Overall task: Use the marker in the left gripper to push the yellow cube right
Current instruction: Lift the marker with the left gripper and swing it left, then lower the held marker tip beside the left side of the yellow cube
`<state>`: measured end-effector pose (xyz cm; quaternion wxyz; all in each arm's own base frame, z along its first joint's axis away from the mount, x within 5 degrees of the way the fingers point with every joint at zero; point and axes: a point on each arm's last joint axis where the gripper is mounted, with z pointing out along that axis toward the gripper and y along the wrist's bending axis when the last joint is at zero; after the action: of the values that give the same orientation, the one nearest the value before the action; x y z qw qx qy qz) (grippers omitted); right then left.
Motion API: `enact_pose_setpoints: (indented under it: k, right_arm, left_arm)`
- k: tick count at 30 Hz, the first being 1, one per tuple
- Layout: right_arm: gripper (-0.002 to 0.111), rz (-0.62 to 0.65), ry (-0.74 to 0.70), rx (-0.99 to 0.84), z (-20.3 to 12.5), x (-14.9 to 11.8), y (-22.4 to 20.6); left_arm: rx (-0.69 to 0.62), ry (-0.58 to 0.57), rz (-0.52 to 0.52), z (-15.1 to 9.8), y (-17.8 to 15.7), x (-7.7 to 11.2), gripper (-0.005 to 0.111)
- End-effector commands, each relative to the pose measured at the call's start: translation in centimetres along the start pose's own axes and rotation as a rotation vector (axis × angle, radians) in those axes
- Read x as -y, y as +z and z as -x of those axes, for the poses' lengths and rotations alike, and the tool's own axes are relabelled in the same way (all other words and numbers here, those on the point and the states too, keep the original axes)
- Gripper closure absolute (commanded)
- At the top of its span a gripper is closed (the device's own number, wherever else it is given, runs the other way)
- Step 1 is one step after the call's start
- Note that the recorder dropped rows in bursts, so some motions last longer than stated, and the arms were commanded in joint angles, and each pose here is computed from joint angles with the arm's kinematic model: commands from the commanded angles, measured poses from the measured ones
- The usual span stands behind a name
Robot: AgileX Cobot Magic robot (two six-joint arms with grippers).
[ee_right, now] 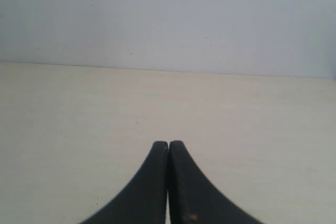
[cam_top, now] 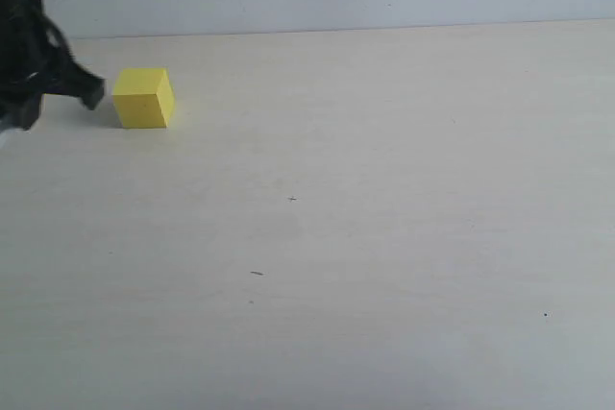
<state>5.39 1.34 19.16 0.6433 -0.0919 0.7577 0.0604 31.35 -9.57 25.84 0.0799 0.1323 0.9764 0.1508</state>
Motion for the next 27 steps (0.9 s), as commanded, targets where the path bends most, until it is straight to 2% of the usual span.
enact_pose_setpoints:
  k: [1,3,5,6,7,8,9,10,11,12,13,15,17,21,22,24,27]
  right_arm:
    - [0.108,-0.010,-0.006,0.012,0.0,0.1,0.0]
    - [0.108,-0.010,-0.006,0.012,0.0,0.1,0.0]
    - [0.108,-0.010,-0.006,0.012,0.0,0.1,0.0]
    - [0.108,-0.010,-0.006,0.012,0.0,0.1,0.0]
    - [0.108,-0.010,-0.006,0.012,0.0,0.1,0.0]
    - [0.108,-0.010,-0.006,0.012,0.0,0.1,0.0]
    - [0.108,-0.010,-0.006,0.012,0.0,0.1,0.0]
    - [0.108,-0.010,-0.006,0.012,0.0,0.1,0.0]
    - [0.108,-0.010,-0.006,0.012,0.0,0.1,0.0]
    - [0.108,-0.010,-0.006,0.012,0.0,0.1,0.0]
    - [0.108,-0.010,-0.006,0.012,0.0,0.1,0.0]
    - [0.108,-0.010,-0.006,0.012,0.0,0.1,0.0]
    - [0.108,-0.010,-0.006,0.012,0.0,0.1,0.0]
    - [0.108,-0.007,-0.004,0.013,0.0,0.0,0.0]
    - [0.108,-0.007,-0.004,0.013,0.0,0.0,0.0]
    - [0.108,-0.007,-0.004,0.013,0.0,0.0,0.0]
    - [0.108,-0.007,-0.004,0.013,0.0,0.0,0.0]
  left_arm:
    - [-0.016,-0.049,0.041,-0.4,3.6,-5.2,0.107]
    - [-0.012,-0.079,0.052,-0.1,5.5,-7.0,0.107]
    - [0.065,0.014,0.076,0.9,7.2,-8.5,0.107]
    - [0.148,0.101,0.102,1.8,8.5,-9.7,0.107]
    - [0.201,0.134,0.109,2.3,9.2,-10.3,0.107]
    - [0.301,0.234,0.127,3.3,10.3,-11.1,0.107]
    - [0.343,0.315,0.145,3.8,10.9,-11.4,0.107]
    - [0.392,0.517,0.192,4.7,11.8,-11.7,0.107]
    - [0.407,0.647,0.221,5.0,12.3,-11.6,0.107]
    - [0.435,0.836,0.270,5.8,13.2,-11.4,0.107]
    - [0.457,0.940,0.300,6.5,14.1,-11.1,0.107]
    - [0.487,0.993,0.327,7.9,15.5,-11.0,0.107]
    - [0.440,1.052,0.321,8.8,16.9,-11.1,0.107]
    - [0.382,1.183,0.321,9.2,18.1,-11.0,0.107]
    - [0.370,1.178,0.309,9.3,18.1,-11.1,0.107]
    - [0.338,1.158,0.243,9.2,17.8,-11.1,0.107]
    - [0.319,1.219,0.111,9.3,17.0,-10.8,0.107]
